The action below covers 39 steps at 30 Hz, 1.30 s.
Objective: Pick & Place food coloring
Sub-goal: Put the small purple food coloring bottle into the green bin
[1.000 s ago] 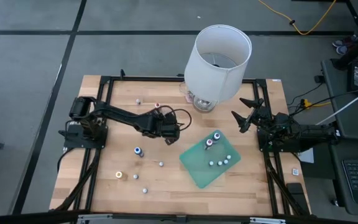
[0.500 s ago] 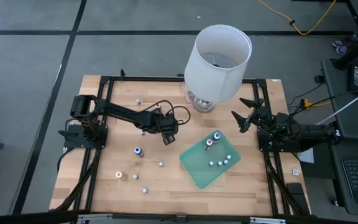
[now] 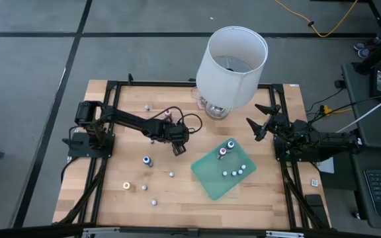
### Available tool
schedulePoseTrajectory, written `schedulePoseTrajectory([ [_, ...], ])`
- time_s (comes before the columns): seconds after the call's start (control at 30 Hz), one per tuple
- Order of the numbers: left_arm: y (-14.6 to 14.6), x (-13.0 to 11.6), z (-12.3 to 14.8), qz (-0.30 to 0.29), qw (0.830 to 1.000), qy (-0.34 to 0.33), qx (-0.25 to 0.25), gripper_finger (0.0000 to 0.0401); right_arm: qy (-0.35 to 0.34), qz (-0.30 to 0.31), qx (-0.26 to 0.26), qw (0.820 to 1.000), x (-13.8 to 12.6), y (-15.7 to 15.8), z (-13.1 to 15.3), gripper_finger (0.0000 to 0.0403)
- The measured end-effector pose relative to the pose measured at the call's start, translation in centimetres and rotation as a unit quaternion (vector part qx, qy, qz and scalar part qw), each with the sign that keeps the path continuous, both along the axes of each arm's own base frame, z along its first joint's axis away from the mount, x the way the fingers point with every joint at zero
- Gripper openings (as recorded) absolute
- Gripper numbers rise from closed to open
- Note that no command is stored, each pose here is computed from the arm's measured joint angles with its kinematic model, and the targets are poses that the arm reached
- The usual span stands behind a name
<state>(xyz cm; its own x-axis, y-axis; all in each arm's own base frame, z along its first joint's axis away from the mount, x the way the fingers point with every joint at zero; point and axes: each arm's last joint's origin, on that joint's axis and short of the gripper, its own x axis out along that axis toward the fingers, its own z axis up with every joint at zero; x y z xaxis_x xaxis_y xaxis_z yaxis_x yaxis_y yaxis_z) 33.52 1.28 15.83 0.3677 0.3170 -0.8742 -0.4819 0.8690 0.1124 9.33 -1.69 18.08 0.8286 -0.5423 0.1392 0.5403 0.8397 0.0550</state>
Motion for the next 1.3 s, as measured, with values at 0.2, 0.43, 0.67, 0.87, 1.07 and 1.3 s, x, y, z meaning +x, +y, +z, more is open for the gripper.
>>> schedulePoseTrajectory([
  [0.2,0.0,0.0,0.0,0.0,1.0,0.0,-0.004,0.0151,0.0,0.0,0.0,1.0,0.0,0.0,0.0,0.0397],
  [0.43,0.0,0.0,0.0,0.0,1.0,-0.001,-0.004,0.0078,0.0,0.0,0.0,1.0,0.0,0.0,0.0,0.0397],
  [0.67,-0.1,0.1,0.0,-0.004,1.0,-0.002,-0.008,0.0042,0.0,0.0,0.0,1.0,0.0,0.0,0.0,0.0397],
  [0.87,-0.1,0.1,0.0,-0.006,1.0,-0.001,-0.01,0.0056,0.0,0.0,0.0,1.0,0.0,0.0,0.0,0.0397],
  [1.07,-0.2,-0.2,1.0,-0.007,1.0,-0.016,-0.015,0.0046,0.0,0.0,0.0,1.0,0.0,0.0,0.0,0.0397],
  [1.3,-1.3,-0.8,3.7,-0.009,0.998,-0.064,-0.011,0.0046,0.0,0.0,0.0,1.0,0.0,0.0,0.0,0.0397],
])
